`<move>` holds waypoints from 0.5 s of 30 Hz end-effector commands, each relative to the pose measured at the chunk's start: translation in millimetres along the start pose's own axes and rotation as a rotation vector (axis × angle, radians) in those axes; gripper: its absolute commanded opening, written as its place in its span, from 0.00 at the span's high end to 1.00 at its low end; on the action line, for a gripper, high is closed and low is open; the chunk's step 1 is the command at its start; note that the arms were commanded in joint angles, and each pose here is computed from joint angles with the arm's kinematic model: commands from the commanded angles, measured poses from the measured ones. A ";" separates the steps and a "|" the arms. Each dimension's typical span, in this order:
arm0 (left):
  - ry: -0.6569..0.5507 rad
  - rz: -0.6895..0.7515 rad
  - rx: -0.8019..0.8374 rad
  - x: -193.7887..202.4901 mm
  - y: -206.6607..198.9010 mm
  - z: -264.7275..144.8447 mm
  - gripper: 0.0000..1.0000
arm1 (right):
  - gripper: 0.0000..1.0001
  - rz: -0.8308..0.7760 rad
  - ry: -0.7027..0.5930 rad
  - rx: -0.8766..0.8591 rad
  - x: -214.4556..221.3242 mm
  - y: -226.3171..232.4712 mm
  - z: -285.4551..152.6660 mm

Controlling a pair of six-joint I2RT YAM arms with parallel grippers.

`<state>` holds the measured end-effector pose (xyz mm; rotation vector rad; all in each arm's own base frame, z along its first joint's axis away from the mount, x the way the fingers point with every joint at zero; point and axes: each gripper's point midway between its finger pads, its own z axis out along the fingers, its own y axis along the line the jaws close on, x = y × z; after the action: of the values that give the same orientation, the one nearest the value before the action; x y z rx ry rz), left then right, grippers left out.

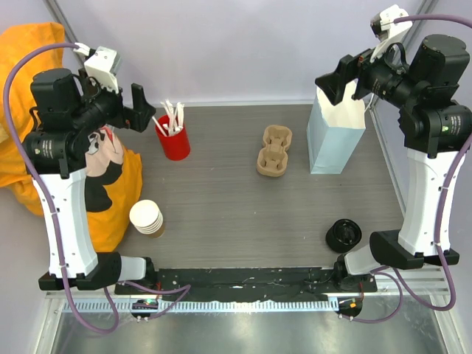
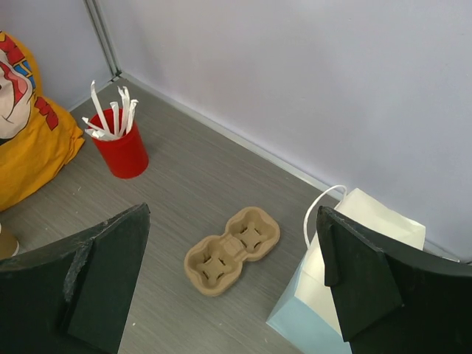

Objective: Pack the takeout coffee

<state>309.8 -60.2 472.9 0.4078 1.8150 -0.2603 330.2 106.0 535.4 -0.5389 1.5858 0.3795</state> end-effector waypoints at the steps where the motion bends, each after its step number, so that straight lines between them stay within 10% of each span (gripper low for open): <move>1: -0.038 0.000 0.027 -8.5 -6.7 -4.8 0.00 | 0.00 -0.031 -0.048 -0.029 -14.5 10.2 -11.0; 15: -0.016 -0.019 0.080 1.4 -12.3 5.8 0.00 | 0.00 -0.122 0.020 -0.083 13.1 9.1 1.4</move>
<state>311.1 -65.9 461.0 0.4260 1.8416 -0.3039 332.9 112.2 517.8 -0.6476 1.5946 0.3785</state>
